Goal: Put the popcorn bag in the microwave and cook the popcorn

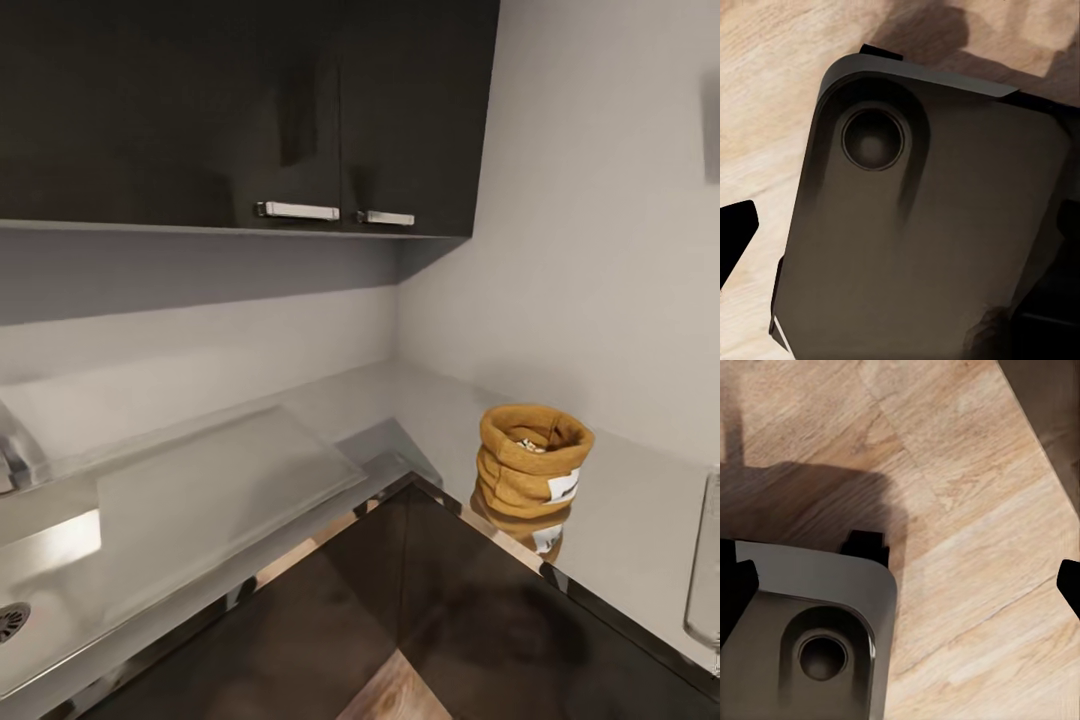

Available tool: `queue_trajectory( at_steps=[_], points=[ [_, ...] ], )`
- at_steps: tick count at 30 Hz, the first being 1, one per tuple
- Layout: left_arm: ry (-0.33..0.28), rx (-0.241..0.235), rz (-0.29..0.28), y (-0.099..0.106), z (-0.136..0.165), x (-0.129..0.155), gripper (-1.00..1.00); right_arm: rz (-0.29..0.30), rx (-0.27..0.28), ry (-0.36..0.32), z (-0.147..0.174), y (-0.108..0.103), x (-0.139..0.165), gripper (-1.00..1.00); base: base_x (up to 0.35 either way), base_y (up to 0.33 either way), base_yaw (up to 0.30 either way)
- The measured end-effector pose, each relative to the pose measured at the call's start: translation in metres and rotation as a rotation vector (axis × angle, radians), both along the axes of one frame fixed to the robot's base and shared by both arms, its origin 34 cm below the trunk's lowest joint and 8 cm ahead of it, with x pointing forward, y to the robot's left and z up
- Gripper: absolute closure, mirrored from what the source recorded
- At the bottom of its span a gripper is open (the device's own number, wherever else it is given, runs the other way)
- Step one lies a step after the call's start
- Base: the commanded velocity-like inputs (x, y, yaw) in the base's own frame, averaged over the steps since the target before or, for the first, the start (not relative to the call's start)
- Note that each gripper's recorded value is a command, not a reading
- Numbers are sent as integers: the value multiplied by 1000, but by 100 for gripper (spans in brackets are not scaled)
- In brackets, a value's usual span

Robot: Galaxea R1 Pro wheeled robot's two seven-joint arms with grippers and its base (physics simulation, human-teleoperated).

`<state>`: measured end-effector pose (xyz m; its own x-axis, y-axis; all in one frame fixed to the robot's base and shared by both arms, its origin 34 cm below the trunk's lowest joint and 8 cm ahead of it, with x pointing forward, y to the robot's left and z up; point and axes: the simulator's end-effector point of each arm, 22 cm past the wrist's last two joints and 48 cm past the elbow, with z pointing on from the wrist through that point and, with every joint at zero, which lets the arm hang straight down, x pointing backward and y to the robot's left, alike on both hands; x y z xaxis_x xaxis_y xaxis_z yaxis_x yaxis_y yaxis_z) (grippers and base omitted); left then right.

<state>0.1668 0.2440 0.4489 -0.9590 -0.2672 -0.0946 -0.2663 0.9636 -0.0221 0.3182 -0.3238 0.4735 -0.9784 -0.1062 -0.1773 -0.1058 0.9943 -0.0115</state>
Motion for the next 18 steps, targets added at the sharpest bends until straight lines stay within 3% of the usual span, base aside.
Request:
queue_trajectory(
  at_steps=[18],
  points=[
    [-10,3,1,0,0,4,-100,0,1,-10,2,0,3,-100,0,0,-224]
  ],
)
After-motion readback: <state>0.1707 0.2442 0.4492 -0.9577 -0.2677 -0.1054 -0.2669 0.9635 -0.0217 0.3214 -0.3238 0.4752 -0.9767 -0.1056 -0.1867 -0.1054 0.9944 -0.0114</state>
